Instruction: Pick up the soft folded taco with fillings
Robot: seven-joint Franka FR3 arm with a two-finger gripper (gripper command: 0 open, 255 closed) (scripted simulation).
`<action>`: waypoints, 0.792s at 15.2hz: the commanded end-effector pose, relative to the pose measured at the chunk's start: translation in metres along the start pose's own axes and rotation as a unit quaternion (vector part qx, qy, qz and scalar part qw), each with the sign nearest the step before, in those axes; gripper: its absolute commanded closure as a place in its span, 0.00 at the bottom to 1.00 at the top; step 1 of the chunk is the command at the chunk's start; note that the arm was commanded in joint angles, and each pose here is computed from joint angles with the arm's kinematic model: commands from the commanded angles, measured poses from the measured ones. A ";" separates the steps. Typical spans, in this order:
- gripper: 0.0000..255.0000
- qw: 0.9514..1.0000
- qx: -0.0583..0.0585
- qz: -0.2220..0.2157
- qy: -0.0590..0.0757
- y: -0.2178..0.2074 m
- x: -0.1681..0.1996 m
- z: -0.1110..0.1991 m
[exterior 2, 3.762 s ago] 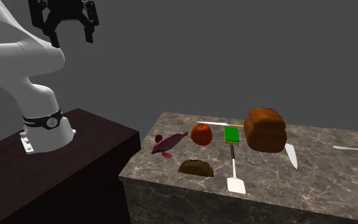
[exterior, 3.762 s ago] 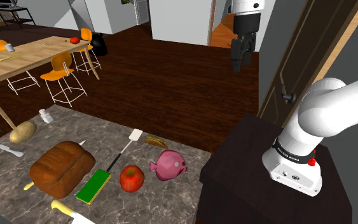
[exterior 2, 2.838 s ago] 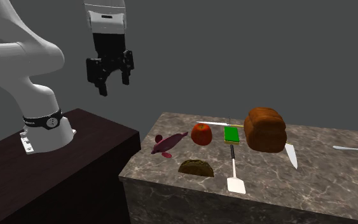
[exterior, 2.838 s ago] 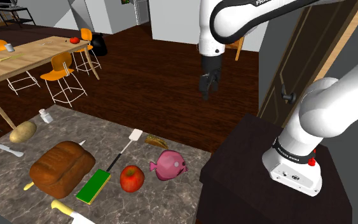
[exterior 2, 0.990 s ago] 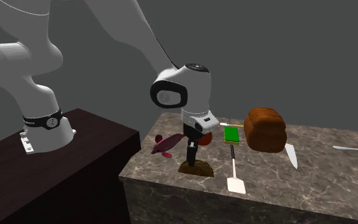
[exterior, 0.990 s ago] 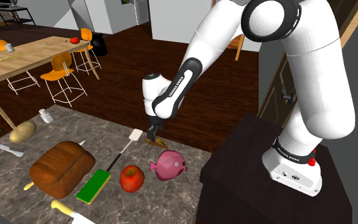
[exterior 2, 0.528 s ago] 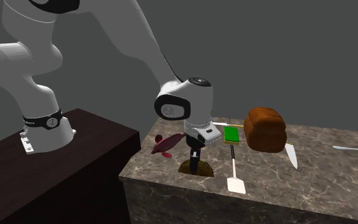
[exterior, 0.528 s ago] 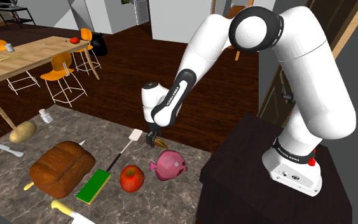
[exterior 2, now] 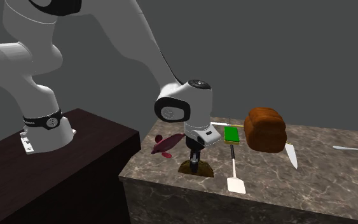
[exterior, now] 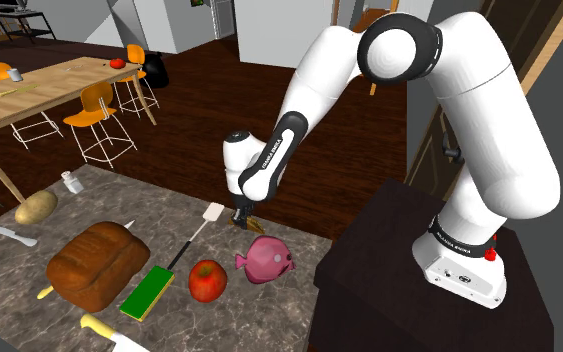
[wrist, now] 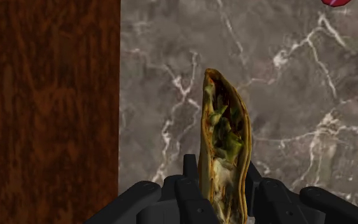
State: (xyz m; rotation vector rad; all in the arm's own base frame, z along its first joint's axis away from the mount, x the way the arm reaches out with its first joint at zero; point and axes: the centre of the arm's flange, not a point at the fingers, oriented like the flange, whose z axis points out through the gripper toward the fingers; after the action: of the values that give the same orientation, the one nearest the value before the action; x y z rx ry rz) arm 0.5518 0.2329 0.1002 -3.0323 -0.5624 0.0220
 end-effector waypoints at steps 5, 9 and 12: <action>1.00 1.000 0.000 0.000 0.000 -0.001 0.000 -0.004; 1.00 1.000 0.000 0.000 0.000 -0.002 0.000 -0.026; 1.00 1.000 0.000 0.000 0.000 -0.003 0.000 -0.041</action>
State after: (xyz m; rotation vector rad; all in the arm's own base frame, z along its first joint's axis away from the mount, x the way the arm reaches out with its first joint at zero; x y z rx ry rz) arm 0.5522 0.2338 0.1363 -3.0316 -0.5632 0.0214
